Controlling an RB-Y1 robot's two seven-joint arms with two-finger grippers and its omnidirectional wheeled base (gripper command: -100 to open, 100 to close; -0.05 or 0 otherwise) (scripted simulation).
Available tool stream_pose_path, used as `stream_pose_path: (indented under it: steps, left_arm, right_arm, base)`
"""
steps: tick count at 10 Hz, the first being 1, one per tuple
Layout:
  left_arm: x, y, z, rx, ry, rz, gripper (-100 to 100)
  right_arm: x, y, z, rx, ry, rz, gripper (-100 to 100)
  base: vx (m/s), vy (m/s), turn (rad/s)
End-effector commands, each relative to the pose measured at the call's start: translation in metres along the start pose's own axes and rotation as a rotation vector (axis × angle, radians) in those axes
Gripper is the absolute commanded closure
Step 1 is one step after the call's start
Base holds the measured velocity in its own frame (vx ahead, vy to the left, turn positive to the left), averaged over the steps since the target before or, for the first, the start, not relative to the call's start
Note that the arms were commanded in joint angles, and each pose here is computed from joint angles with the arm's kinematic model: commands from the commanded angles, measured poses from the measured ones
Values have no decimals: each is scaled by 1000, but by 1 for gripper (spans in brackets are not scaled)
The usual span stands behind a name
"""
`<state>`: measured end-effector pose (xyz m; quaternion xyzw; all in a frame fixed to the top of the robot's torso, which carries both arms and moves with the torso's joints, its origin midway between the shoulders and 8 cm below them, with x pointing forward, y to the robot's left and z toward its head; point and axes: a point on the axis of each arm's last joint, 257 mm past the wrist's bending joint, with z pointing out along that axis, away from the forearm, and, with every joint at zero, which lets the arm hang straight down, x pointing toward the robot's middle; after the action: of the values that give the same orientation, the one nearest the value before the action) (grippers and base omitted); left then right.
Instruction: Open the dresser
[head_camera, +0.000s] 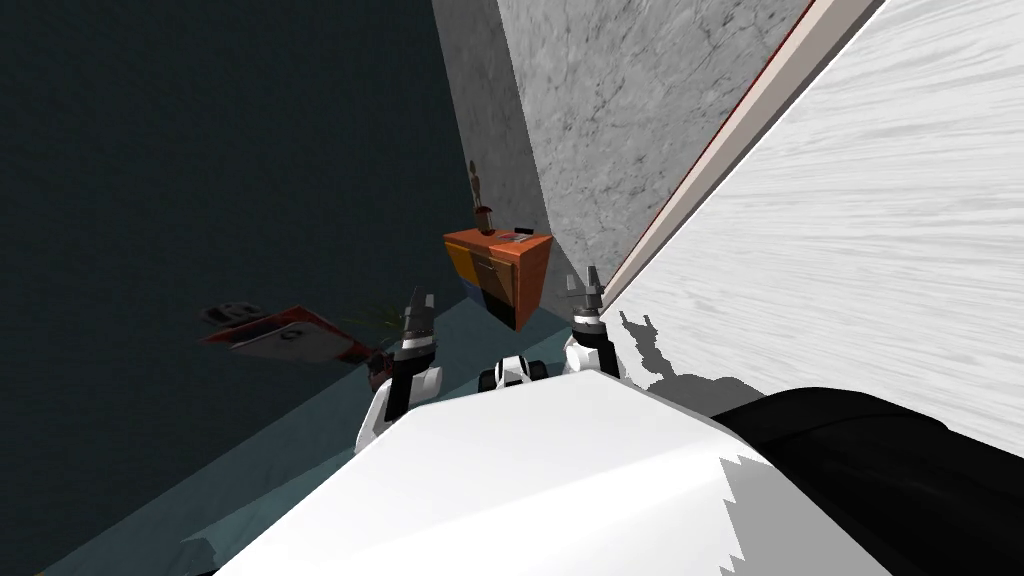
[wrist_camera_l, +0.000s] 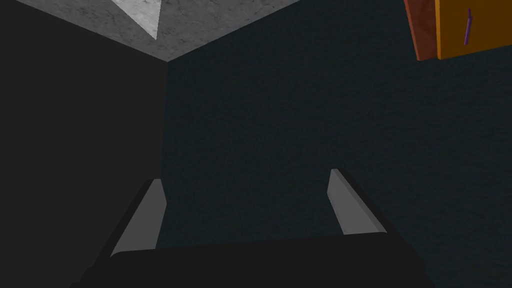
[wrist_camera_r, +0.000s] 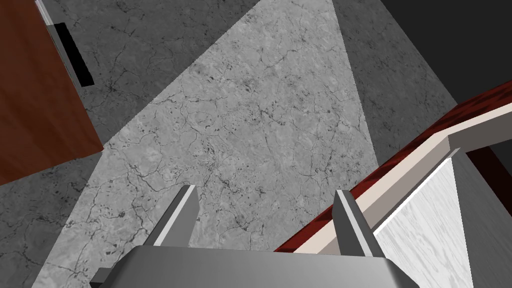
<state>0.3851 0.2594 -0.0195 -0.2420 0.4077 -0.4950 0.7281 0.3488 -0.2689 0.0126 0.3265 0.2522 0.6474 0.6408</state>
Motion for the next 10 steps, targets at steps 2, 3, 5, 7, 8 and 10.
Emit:
stream_pose_path:
  steps: [2,3,5,7,8,10]
  left_arm:
    - [32,26,1,-44,90,27,-100]
    - [42,33,0,-58,121,38,-100]
    - [59,48,-2,-82,182,65,-100]
    - [75,63,-7,-104,244,98,-100]
    - [82,71,-10,-114,276,116,-100]
    - [92,83,-14,-130,324,146,-100]
  right_arm:
    - [0,0,0,0,0,0,0]
    - [0,0,0,0,0,0,0]
    - [0,0,0,0,0,0,0]
    - [0,0,0,0,0,0,0]
    - [0,0,0,0,0,0,0]
    - [0,0,0,0,0,0,0]
  base:
    - [190,11,-199]
    - [199,31,-160]
    - [168,51,-179]
    - [159,20,-173]
    - [164,36,-167]
    - [123,49,-113]
